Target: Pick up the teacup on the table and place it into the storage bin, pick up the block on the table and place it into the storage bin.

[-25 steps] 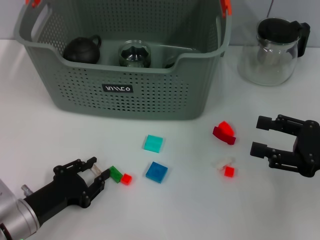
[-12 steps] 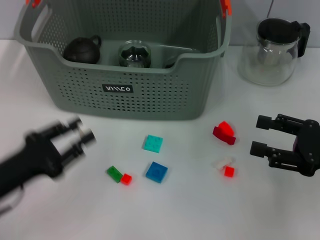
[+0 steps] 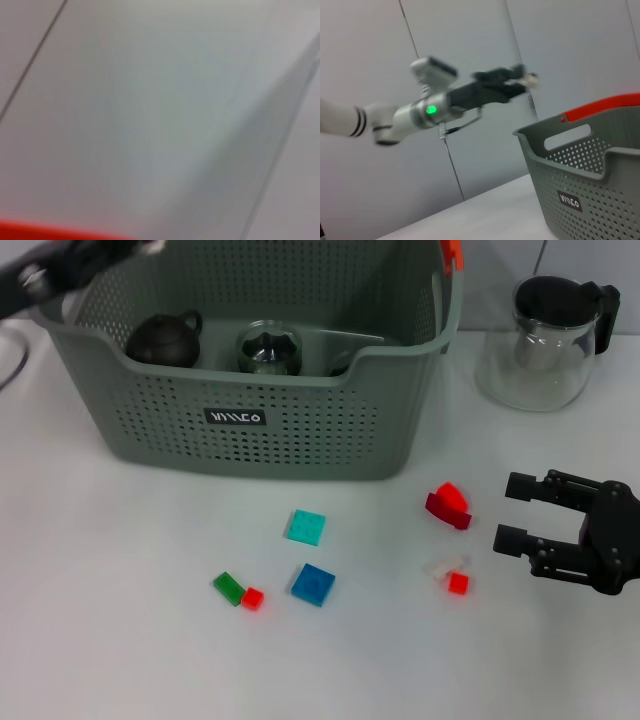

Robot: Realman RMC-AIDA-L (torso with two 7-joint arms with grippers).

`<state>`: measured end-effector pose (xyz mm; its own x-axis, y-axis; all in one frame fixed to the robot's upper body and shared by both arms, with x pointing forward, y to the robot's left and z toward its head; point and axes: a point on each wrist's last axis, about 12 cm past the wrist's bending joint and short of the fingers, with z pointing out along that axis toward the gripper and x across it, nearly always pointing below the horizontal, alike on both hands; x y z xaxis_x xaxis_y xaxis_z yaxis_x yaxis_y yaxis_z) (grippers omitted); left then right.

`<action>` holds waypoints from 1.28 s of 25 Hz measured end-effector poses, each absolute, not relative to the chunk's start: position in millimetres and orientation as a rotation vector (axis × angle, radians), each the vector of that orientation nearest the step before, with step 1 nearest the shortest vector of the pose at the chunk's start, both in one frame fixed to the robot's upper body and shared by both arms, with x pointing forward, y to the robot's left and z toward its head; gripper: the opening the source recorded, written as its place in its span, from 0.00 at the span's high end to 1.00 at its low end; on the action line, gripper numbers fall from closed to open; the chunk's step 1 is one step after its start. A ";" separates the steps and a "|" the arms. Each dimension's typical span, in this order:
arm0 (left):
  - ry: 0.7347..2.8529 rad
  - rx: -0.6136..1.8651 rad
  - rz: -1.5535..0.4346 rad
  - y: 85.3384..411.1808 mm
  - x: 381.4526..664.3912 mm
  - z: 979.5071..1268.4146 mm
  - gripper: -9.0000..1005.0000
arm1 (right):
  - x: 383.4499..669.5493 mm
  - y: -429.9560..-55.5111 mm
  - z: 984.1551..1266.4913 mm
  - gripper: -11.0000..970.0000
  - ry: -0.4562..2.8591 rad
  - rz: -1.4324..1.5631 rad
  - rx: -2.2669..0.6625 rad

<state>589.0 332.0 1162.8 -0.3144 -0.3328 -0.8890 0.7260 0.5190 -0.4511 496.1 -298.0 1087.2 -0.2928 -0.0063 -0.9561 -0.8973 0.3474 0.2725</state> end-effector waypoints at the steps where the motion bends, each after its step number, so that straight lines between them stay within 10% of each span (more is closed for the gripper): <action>1: 1.601 0.362 -1.064 328.2 599.9 1166.3 0.58 | 495.8 -298.5 1087.1 0.18 1.608 1.113 -0.830; 7: 1.927 0.529 -0.743 292.4 649.1 1171.8 0.57 | 496.5 -299.0 1088.2 0.18 1.606 1.115 -0.830; 16: 1.928 0.471 -0.685 275.5 648.0 1170.1 0.57 | 497.6 -299.2 1089.3 0.18 1.605 1.116 -0.831; 24: 1.495 0.433 -0.961 314.9 574.4 1162.6 0.39 | 496.1 -299.7 1088.8 0.18 1.605 1.118 -0.831; 32: 1.463 0.748 -0.775 310.1 470.1 1072.0 0.39 | 497.7 -298.2 1088.9 0.18 1.602 1.111 -0.833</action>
<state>470.1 310.1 1072.0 -0.0328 -0.0014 -0.9995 0.8263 0.5625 -0.0279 497.7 -298.2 1088.9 -0.2870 -0.0046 -0.9579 -0.8989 0.3468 0.2677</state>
